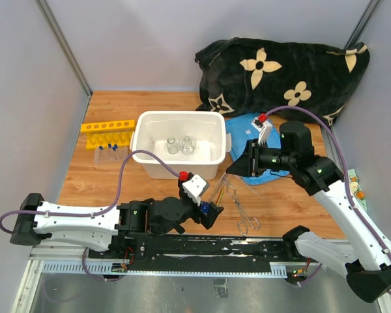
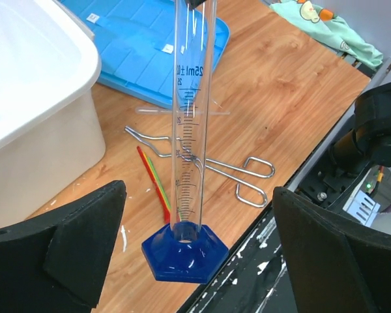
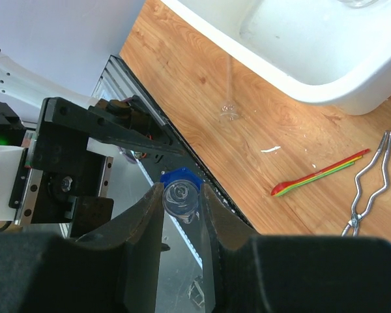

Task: Organize the chemistry lab equipment
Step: Pick up the chemistry item at the center of the board.

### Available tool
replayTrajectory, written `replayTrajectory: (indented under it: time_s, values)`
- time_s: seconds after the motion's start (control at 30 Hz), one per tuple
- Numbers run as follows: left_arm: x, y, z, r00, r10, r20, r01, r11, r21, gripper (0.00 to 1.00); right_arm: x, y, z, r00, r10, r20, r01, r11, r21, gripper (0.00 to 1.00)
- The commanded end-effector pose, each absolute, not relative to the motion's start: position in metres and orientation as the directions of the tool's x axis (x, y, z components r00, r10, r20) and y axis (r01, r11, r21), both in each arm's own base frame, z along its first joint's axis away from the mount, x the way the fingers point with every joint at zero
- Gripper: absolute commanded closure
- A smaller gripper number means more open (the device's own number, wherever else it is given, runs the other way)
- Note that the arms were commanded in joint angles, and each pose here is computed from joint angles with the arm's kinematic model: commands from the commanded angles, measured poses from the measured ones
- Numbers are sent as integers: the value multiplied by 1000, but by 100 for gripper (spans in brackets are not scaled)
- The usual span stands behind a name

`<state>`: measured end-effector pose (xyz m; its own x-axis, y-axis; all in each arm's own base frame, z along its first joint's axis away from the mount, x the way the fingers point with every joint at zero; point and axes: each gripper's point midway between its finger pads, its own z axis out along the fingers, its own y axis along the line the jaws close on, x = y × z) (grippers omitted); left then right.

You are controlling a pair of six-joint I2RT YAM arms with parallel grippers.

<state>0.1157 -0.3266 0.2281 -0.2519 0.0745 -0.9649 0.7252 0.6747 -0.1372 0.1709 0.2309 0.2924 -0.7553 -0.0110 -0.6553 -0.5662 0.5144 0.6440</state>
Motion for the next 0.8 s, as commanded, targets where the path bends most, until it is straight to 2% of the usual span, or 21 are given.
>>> replayTrajectory:
  time_s: [0.0, 0.27, 0.47, 0.63, 0.77]
  values:
    - [113, -326, 257, -268, -22, -963, 718, 662, -215, 1, 169, 231, 299, -732, -26, -681, -595, 512, 620, 99]
    - [122, -292, 305, -251, -207, -946, 672, 666, -324, 1, 185, 217, 318, -663, -71, -746, -622, 606, 495, 99]
    - [143, -268, 339, -203, -258, -945, 635, 699, -328, 1, 212, 217, 345, -594, -95, -799, -645, 649, 402, 99]
    - [180, -262, 374, -145, -219, -965, 615, 744, -261, 1, 250, 227, 363, -546, -139, -826, -661, 677, 323, 99]
    - [228, -266, 397, -144, -192, -971, 618, 749, -240, 2, 290, 235, 379, -491, -184, -852, -666, 709, 231, 99]
